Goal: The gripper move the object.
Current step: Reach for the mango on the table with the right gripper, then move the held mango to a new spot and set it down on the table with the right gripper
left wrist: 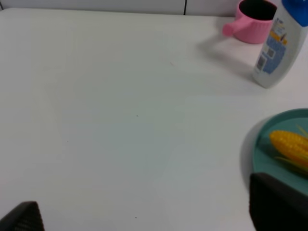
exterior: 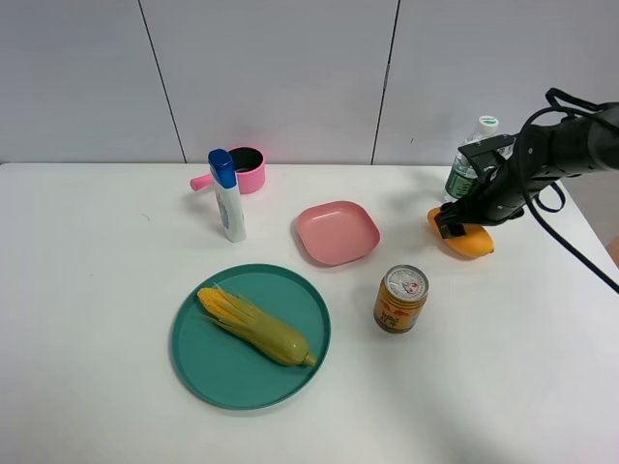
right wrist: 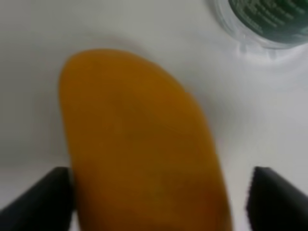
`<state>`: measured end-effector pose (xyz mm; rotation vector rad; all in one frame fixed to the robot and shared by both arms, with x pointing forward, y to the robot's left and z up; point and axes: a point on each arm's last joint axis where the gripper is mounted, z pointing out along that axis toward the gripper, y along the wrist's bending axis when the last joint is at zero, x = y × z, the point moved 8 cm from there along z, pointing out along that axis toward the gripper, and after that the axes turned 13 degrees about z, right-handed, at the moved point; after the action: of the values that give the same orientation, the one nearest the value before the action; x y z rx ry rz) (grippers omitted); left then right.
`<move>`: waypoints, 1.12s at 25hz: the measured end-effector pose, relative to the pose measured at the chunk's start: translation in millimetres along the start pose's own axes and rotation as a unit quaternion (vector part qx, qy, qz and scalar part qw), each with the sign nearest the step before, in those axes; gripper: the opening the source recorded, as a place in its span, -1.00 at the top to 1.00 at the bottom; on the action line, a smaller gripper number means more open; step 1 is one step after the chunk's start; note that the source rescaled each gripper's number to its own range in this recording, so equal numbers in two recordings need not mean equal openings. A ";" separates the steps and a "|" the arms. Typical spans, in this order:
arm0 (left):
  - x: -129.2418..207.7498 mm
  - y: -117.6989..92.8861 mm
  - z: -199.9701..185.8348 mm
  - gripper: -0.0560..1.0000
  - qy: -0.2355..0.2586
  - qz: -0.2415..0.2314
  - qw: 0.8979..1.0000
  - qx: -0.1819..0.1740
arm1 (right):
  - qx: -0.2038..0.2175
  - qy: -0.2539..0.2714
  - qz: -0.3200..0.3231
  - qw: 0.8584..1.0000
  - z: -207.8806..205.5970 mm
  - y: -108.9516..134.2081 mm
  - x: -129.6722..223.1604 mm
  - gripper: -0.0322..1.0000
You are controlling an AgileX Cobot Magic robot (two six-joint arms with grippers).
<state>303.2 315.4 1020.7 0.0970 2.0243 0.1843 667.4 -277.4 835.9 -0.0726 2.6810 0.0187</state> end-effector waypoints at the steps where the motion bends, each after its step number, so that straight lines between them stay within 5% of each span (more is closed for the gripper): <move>1: 0.0 0.0 0.0 -1.00 0.000 0.000 1.000 0.000 | 0.000 0.000 0.000 1.000 0.0 0.1 0.0 0.94; 9: 0.0 0.0 0.0 -1.00 0.000 0.000 1.000 0.000 | -0.002 0.026 -0.002 1.000 -6.5 2.1 7.1 0.92; 13: 0.0 0.0 0.0 -1.00 0.000 0.000 1.000 0.000 | -0.013 0.006 -0.025 1.000 -37.7 23.6 -3.1 0.92; 18: 0.0 0.0 0.0 -1.00 0.000 0.000 1.000 0.000 | -0.057 -0.081 -0.086 0.991 -109.4 90.7 -29.0 0.92; 28: 0.0 0.0 0.0 -1.00 0.000 0.000 1.000 0.000 | -0.200 -0.153 -0.172 0.952 -198.5 263.0 -63.5 0.92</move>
<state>303.2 315.4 1020.7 0.0970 2.0243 0.1843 622.0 -16.8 1042.2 -0.6103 2.2831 0.4267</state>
